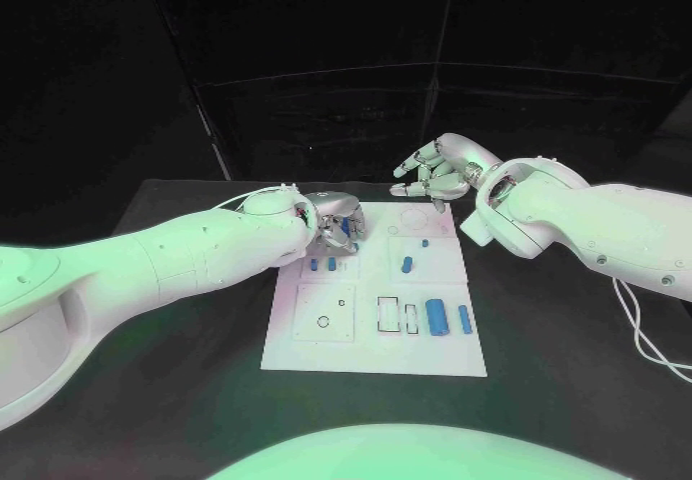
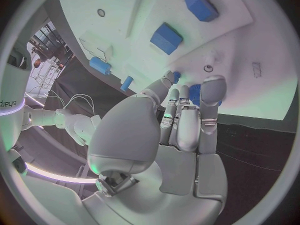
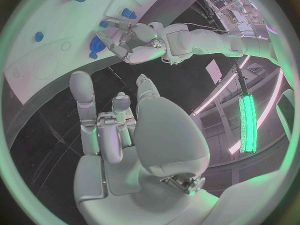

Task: Assemble the parts on the task board

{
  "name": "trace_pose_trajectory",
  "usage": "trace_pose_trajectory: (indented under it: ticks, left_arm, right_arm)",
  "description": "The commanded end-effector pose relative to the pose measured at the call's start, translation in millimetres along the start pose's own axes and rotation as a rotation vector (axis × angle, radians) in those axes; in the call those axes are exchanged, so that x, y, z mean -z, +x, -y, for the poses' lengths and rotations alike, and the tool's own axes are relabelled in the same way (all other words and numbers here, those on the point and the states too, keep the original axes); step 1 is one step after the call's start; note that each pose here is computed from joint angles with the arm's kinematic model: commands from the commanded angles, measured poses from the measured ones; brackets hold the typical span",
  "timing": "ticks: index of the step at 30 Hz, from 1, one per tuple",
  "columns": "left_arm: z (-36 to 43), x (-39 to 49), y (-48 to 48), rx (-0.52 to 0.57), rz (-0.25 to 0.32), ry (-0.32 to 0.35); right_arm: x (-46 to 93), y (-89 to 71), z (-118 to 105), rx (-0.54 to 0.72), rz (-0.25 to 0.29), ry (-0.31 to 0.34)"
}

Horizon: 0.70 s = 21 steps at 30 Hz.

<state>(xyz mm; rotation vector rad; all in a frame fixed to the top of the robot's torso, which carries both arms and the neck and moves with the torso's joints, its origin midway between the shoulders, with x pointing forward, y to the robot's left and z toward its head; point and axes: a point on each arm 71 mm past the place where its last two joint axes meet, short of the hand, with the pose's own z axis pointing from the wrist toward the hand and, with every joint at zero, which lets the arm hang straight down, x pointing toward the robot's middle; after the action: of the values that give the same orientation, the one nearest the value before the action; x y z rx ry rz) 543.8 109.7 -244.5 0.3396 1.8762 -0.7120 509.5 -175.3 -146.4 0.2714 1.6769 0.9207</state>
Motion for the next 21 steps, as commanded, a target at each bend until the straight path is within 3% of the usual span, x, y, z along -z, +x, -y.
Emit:
trace_pose_trajectory:
  ticks: [1,21]
  left_arm:
    - [0.1,-1.2,1.7,-0.011,-0.021,-0.006]
    - [1.0,-3.8,8.4,-0.029,-0.062,-0.012]
  right_arm:
    - [-0.4,-0.1,-2.3,-0.002,0.000,-0.011]
    - [-0.6,1.0,-3.7,-0.003,-0.003,-0.015]
